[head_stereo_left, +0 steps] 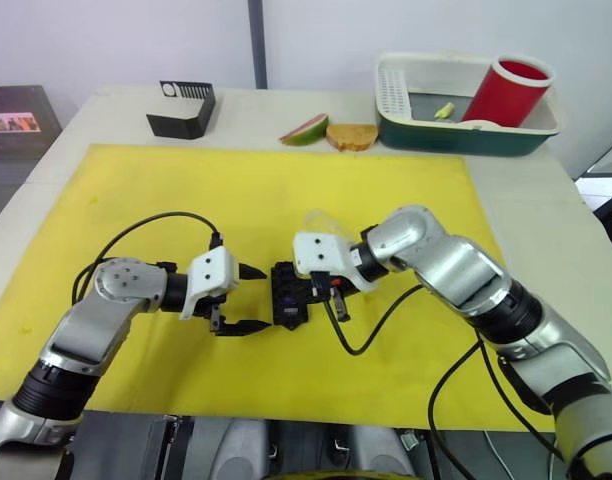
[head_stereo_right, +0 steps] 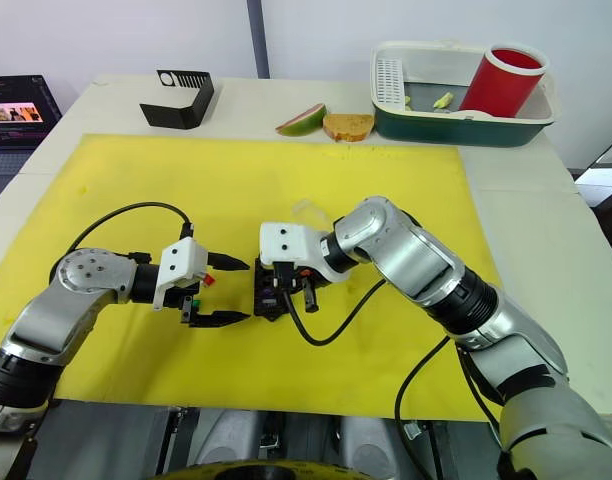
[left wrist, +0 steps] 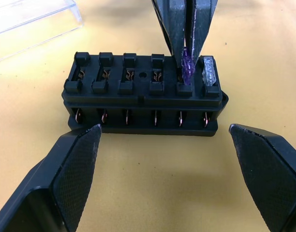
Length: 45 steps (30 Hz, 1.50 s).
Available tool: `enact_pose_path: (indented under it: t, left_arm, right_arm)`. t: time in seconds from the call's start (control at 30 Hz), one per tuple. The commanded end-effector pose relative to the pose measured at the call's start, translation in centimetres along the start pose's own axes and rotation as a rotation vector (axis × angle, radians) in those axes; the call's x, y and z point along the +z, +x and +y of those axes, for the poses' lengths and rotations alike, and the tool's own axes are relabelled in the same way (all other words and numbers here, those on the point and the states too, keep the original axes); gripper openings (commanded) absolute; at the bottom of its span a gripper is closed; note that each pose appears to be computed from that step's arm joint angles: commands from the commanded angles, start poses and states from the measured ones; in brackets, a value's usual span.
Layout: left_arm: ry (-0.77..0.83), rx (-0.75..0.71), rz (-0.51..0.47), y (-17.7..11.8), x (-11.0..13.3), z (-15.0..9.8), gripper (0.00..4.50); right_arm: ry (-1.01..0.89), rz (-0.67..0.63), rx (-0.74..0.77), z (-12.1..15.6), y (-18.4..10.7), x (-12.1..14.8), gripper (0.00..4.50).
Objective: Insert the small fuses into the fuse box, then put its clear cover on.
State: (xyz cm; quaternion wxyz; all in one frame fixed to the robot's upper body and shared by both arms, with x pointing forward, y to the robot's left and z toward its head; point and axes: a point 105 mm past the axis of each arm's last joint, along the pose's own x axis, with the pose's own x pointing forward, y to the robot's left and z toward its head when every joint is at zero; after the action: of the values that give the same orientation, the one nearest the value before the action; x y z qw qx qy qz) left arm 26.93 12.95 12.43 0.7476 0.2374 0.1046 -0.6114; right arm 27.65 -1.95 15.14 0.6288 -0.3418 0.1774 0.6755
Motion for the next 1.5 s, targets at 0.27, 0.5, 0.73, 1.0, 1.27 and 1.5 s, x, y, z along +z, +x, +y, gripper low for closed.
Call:
enact_pose_path:
  t: [0.27, 0.5, 0.73, 1.0, 1.27, 1.5]
  left_arm:
    - [0.036, 0.004, -0.014, 0.0, 0.8, 0.0, 4.44]
    - [0.039, 0.0, -0.015, 0.1, 0.8, 0.0, 4.44]
    - [0.04, -0.005, -0.016, 0.1, 0.9, 0.0, 4.44]
    - [0.036, -0.004, -0.015, 0.1, 0.9, 0.0, 4.44]
    - [0.035, -0.002, -0.014, 0.0, 0.9, 0.0, 4.44]
    - [0.034, 0.001, -0.013, 0.0, 0.8, 0.0, 4.44]
  right_arm:
    - [-0.015, 0.005, -0.038, -0.5, 0.2, 0.3, 0.0]
    - [-0.001, 0.012, -0.054, -0.7, -0.3, 0.3, 0.0]
    - [0.002, 0.009, -0.054, -0.5, -0.4, 0.4, 0.0]
    - [0.014, 0.015, -0.069, -0.6, -0.3, 0.2, 0.0]
    - [0.018, 0.043, -0.066, -0.6, 0.2, -0.6, 0.0]
    - [0.012, 0.026, -0.06, -0.5, 0.2, -0.2, 0.0]
